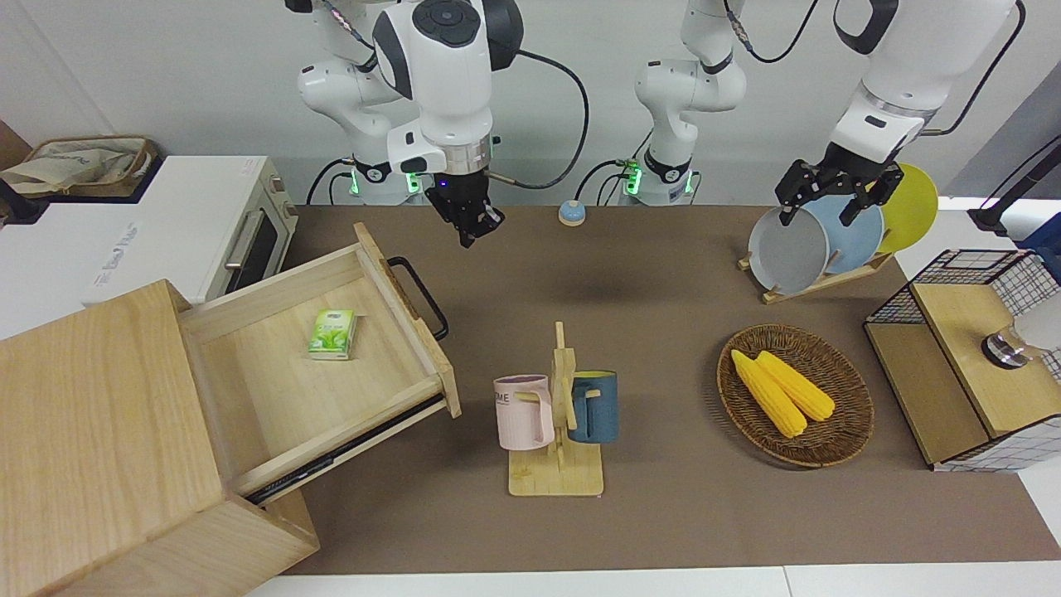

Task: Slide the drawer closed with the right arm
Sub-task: 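Push the drawer front with the right arm away from the robot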

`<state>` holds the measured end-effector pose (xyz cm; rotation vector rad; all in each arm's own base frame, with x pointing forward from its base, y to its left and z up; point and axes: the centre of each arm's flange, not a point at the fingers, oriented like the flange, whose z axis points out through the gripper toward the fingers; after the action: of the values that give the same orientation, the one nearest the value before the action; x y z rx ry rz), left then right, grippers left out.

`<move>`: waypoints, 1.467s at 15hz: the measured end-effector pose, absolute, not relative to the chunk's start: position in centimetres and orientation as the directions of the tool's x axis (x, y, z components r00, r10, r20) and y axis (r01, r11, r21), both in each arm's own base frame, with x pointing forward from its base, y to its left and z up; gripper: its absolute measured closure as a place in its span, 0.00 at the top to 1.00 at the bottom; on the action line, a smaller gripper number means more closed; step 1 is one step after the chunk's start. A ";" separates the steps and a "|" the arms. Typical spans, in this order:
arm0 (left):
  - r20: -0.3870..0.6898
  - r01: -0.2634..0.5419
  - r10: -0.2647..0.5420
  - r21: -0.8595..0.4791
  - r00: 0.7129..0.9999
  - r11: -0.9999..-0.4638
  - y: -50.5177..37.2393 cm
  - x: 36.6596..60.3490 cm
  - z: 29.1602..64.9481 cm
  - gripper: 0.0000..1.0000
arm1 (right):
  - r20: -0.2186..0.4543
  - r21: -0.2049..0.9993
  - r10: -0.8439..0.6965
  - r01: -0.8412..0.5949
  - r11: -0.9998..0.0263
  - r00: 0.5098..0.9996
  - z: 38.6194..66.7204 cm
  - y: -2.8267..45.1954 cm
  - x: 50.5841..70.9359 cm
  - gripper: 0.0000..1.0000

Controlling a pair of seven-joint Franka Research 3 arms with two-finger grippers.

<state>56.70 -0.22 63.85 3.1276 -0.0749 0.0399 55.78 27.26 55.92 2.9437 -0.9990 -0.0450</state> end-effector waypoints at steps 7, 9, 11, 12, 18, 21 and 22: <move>0.026 -0.048 -0.048 0.012 0.999 -0.999 -0.2 56.7 63.9 1.00 | -0.025 0.060 -0.734 -0.732 -0.679 0.679 51.0 27.9 58.2 0.01; 0.026 -0.048 -0.048 0.012 0.999 -0.999 -0.2 56.7 63.9 1.00 | -0.023 0.060 -0.765 -0.763 -0.643 0.643 50.3 27.5 58.8 0.01; 0.026 -0.048 -0.048 0.012 0.999 -0.999 -0.2 56.7 63.9 1.00 | -0.018 0.043 -0.787 -0.786 -0.617 0.616 49.9 27.2 59.5 0.01; 0.026 -0.048 -0.048 0.012 0.999 -0.999 -0.2 56.7 63.9 1.00 | -0.016 0.035 -0.797 -0.797 -0.603 0.603 49.7 27.1 59.8 0.01; 0.026 -0.048 -0.048 0.012 0.999 -0.999 -0.2 56.7 63.9 0.99 | -0.013 0.010 -0.824 -0.824 -0.566 0.566 47.9 25.8 61.6 0.01; 0.026 -0.048 -0.048 0.012 0.999 -0.999 -0.2 56.7 63.9 1.00 | -0.012 -0.005 -0.836 -0.836 -0.548 0.548 47.4 24.6 62.6 0.01; 0.026 -0.048 -0.048 0.012 0.999 -0.999 -0.2 56.7 63.9 1.00 | -0.012 -0.004 -0.840 -0.840 -0.542 0.542 47.3 24.2 62.8 0.01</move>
<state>56.70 -0.22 63.85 3.1276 -0.0749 0.0399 62.81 24.22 47.26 2.7672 -1.5076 -0.0136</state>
